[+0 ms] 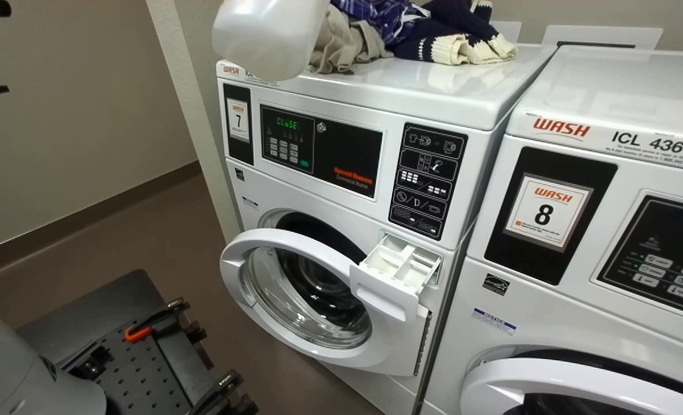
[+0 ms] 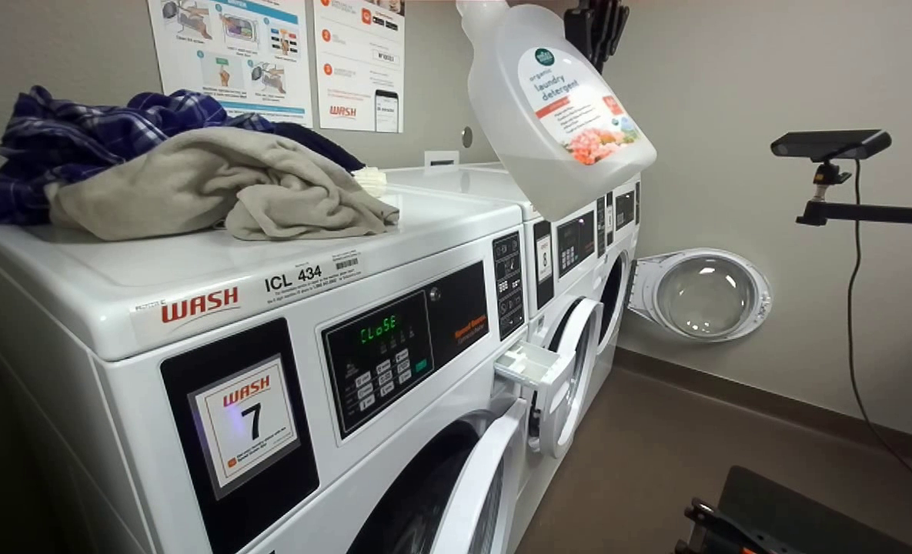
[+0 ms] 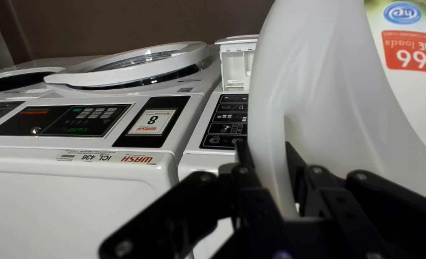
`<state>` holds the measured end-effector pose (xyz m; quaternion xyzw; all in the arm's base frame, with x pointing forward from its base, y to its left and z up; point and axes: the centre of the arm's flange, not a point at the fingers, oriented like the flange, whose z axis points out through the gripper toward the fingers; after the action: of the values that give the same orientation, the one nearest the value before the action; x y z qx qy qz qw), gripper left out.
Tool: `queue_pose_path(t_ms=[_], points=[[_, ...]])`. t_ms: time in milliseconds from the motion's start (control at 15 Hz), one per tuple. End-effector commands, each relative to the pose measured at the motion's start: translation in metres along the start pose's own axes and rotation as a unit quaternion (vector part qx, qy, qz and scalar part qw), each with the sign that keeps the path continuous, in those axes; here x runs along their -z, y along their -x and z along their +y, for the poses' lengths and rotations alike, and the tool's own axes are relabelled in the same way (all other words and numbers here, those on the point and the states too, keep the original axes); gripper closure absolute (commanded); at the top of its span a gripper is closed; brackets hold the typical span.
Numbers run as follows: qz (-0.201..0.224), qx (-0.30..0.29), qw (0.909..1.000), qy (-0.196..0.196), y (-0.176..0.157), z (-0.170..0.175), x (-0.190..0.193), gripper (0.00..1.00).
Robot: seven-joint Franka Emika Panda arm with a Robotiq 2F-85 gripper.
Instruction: Pour some of the detergent in the detergent tray
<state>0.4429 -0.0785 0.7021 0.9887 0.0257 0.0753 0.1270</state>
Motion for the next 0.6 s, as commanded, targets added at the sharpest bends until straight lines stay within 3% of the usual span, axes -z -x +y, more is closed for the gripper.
queue_pose_path(t_ms=[0, 533], points=[[0.003, -0.002, 0.9998, 0.018, 0.01, 0.018, 0.004, 0.94], [-0.048, -0.01, 0.9954, 0.083, 0.027, 0.068, -0.04, 0.94]])
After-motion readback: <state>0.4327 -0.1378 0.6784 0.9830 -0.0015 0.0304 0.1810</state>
